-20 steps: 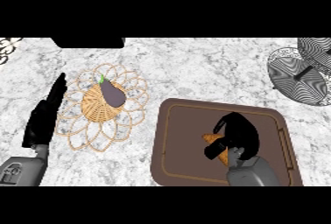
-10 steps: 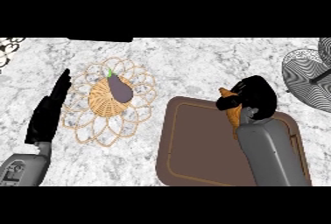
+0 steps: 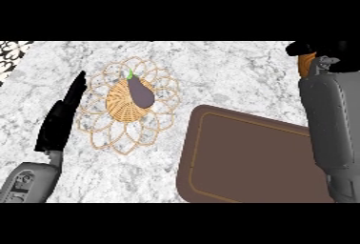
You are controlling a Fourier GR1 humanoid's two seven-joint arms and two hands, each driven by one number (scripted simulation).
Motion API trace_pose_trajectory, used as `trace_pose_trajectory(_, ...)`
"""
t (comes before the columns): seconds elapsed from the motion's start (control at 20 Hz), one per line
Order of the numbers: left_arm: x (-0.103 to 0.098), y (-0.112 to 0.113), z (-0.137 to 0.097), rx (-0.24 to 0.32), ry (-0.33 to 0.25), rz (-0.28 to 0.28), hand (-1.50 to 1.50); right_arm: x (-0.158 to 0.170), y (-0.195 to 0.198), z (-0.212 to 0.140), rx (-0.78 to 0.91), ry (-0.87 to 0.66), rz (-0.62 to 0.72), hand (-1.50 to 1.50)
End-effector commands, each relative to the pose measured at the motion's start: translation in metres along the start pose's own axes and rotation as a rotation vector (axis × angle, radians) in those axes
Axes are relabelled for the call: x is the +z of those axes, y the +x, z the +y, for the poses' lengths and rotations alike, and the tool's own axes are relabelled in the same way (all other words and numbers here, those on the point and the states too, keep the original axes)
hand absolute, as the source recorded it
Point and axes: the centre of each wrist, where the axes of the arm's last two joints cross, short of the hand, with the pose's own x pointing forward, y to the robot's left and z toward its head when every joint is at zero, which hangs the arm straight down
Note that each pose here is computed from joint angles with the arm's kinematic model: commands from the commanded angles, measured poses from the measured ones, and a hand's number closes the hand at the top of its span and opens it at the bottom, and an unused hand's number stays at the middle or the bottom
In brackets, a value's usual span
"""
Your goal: Pick the croissant from the tray and place it in the tiered basket
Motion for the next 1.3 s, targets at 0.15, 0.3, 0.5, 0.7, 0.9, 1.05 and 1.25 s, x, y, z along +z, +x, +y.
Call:
trace_pose_trajectory(0.15,-0.008,0.008,-0.010,-0.006,-0.008,-0.010,0.00,-0.039,0.047,-0.051,-0.053,-0.342,0.185,1.50)
trace_pose_trajectory(0.3,-0.011,0.012,-0.010,0.004,-0.012,-0.019,0.00,-0.046,0.062,-0.052,0.079,-0.395,0.219,1.50)
trace_pose_trajectory(0.5,-0.008,0.008,-0.009,0.009,-0.005,0.001,0.00,-0.056,0.078,-0.059,0.098,-0.355,0.251,1.50)
trace_pose_trajectory(0.7,-0.008,0.000,0.000,0.010,-0.007,0.001,0.00,-0.069,0.080,-0.067,-0.007,-0.341,0.245,1.50)
trace_pose_trajectory(0.9,-0.007,0.000,-0.011,0.010,0.004,0.030,0.00,-0.077,0.081,-0.054,0.099,-0.331,0.205,1.50)
trace_pose_trajectory(1.05,-0.006,-0.007,-0.006,-0.003,0.006,0.019,0.00,-0.103,0.062,-0.055,0.220,-0.362,0.225,1.50)
trace_pose_trajectory(1.25,-0.001,-0.011,-0.011,0.004,0.018,0.035,0.00,-0.117,0.048,-0.049,0.373,-0.388,0.290,1.50)
